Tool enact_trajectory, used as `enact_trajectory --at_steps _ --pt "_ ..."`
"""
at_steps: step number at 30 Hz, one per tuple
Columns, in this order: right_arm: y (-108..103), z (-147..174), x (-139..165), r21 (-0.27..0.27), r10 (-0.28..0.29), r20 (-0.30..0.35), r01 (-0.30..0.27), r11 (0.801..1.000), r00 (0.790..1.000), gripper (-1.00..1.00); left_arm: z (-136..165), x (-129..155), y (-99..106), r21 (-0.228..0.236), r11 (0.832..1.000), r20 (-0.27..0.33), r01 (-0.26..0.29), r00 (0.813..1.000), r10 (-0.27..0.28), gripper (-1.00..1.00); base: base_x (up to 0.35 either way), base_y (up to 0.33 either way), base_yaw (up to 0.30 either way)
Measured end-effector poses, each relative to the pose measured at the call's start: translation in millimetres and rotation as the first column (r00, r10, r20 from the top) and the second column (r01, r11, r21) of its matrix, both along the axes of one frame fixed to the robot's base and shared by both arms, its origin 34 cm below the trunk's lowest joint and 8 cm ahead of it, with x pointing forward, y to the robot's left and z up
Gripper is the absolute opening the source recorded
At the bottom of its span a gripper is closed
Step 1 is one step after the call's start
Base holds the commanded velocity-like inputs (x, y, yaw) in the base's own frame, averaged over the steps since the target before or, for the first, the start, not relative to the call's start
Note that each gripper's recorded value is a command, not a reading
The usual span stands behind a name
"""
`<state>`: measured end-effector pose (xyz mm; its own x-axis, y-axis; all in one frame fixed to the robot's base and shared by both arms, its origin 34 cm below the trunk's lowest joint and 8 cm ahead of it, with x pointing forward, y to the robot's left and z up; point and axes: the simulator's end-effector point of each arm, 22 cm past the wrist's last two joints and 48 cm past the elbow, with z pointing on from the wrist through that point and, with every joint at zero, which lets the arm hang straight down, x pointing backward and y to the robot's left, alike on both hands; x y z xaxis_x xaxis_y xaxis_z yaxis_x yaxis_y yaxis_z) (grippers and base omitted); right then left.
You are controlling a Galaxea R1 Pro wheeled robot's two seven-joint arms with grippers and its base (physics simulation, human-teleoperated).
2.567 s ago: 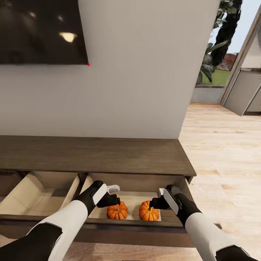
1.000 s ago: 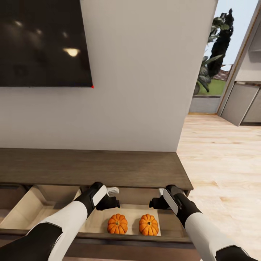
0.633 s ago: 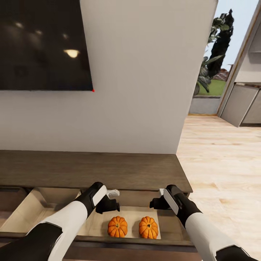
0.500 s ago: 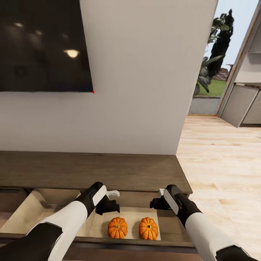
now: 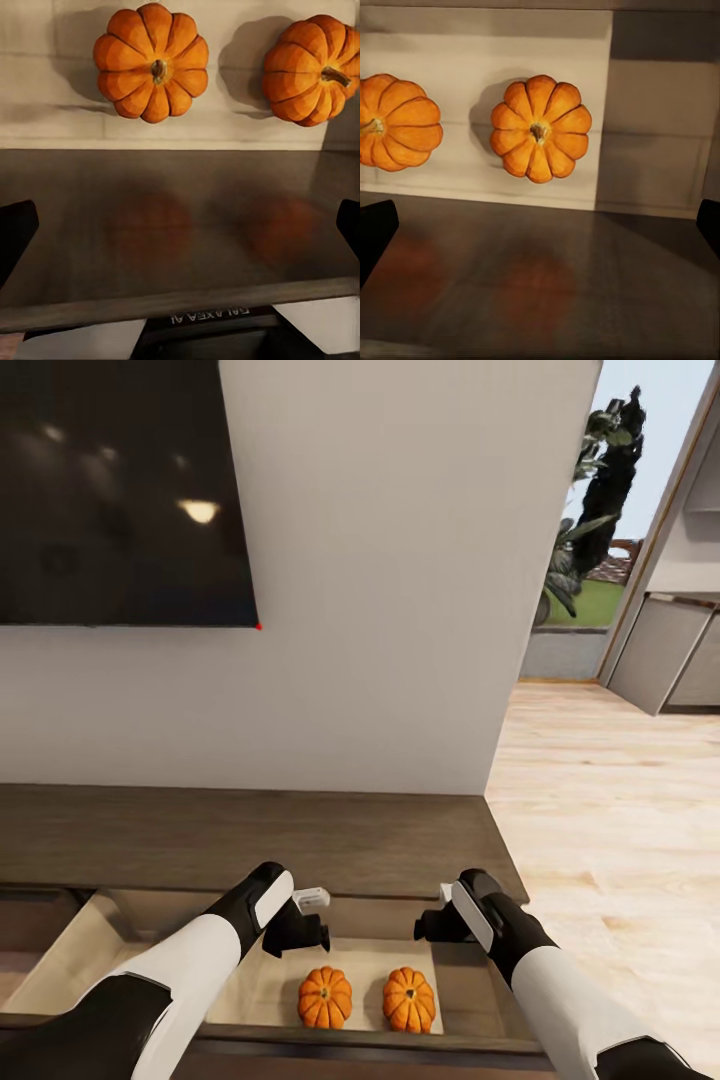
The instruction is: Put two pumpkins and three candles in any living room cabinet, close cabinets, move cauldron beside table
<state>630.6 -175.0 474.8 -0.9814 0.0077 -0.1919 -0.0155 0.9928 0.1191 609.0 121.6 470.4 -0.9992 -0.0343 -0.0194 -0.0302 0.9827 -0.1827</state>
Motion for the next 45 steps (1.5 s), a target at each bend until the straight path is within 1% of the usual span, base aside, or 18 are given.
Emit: enact_trajectory --at_steps 12,25,36,38,43,45 --pt "0 25 5 0.002 0.0 0.002 0.0 1.0 1.0 1.0 23 2 2 0.002 1.0 -0.008 -0.002 1.0 0.002 1.0 -0.007 0.0 0.0" --pt "1 52 10 0.002 0.002 0.002 -0.002 1.0 1.0 1.0 49 6 2 0.003 1.0 -0.01 -0.003 1.0 0.003 1.0 -0.257 0.0 0.0" --pt "0 74 13 0.0 0.001 0.002 -0.001 1.0 1.0 1.0 71 12 3 0.008 1.0 0.0 -0.004 1.0 0.004 1.0 -0.016 0.0 0.0" --pt "0 74 13 0.0 0.001 0.002 -0.001 1.0 1.0 1.0 71 12 3 0.008 1.0 0.002 -0.004 1.0 0.004 1.0 -0.001 0.0 0.0" --pt "0 79 14 0.0 0.001 0.002 -0.001 1.0 1.0 1.0 77 21 3 0.008 1.0 0.037 -0.018 0.999 0.018 1.0 0.0 0.0 0.0" --pt "0 83 14 0.0 0.001 0.001 -0.001 1.0 1.0 1.0 81 22 3 0.008 1.0 0.039 -0.019 0.999 0.019 1.0 0.0 0.0 0.0"
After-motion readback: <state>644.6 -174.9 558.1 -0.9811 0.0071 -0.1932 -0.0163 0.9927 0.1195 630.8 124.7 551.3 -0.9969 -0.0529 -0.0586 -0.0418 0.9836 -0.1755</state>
